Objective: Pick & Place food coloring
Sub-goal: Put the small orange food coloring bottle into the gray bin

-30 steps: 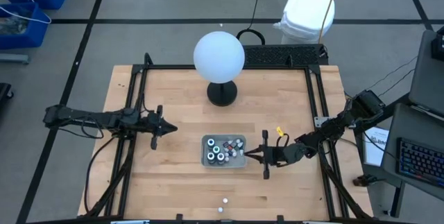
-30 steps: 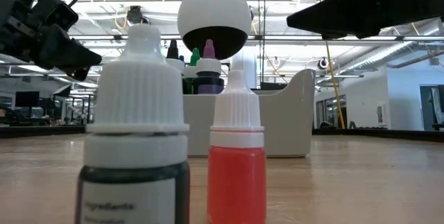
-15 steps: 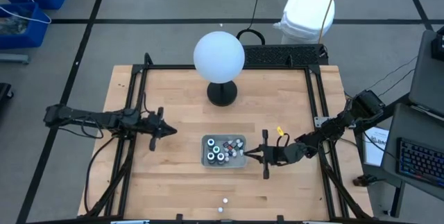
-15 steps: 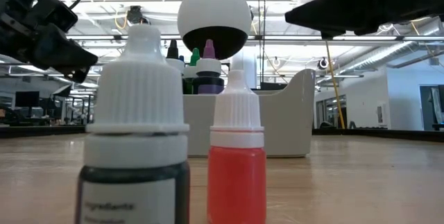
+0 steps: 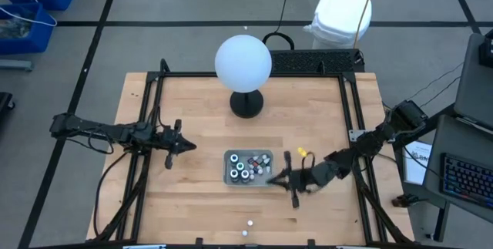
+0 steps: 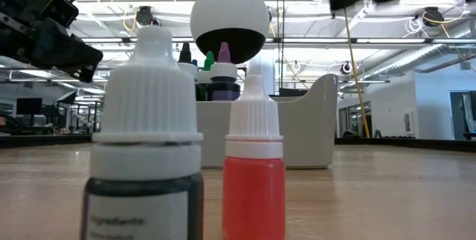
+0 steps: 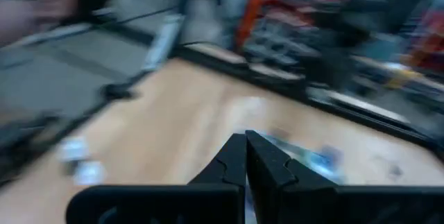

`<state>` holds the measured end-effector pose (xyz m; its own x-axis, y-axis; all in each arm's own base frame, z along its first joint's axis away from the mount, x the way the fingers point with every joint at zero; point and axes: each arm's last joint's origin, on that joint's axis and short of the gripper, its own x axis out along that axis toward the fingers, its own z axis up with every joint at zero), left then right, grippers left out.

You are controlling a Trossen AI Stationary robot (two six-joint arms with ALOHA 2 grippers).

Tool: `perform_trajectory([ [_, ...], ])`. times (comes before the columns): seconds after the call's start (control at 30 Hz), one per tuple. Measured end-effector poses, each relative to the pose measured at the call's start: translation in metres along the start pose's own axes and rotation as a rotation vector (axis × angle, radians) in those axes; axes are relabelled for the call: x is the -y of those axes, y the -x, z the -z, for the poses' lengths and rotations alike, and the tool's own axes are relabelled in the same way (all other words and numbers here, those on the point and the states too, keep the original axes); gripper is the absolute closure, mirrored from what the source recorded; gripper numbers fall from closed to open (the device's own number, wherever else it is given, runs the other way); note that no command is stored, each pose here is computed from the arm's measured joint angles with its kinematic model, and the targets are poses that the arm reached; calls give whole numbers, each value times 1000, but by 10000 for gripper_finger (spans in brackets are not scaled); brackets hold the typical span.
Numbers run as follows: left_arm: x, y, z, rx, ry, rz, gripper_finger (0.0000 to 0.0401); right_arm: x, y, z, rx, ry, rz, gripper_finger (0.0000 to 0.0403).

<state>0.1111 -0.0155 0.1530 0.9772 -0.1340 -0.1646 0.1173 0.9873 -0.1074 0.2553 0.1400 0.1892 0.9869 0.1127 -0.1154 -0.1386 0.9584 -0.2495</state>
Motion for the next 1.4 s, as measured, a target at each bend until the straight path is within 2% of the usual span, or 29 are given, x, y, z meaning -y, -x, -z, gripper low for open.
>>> perform_trajectory([
  [0.13, -1, 0, 0, 5, -12, -45, 380, -35, -21, -30, -93, 61, -158, 403],
  [0.3, -2, 0, -5, 52, -62, -71, 380, -74, -51, -55, -168, 99, -125, 403],
  [0.4, -1, 0, -8, 85, -73, -70, 380, -91, -69, -57, -307, 123, -131, 403],
  [0.47, -1, 1, -10, 102, -73, -68, 380, -99, -81, -56, -364, 89, -119, 403],
  [0.6, -1, 1, -10, 100, -87, -58, 380, -113, -102, -63, -402, 37, -142, 403],
  [0.8, 1, 1, -11, 116, -190, -21, 380, -131, -107, -71, -407, -11, -167, 403],
  [0.97, 1, 1, -13, 130, -238, -24, 380, -127, -108, -57, -449, -27, -159, 389],
  [1.17, 1, 1, -14, 140, -240, -25, 380, -124, -104, -31, -503, -10, -155, 327],
  [1.4, 1, 1, -13, 134, -237, -26, 380, -124, -100, -8, -370, 22, -174, 257],
])
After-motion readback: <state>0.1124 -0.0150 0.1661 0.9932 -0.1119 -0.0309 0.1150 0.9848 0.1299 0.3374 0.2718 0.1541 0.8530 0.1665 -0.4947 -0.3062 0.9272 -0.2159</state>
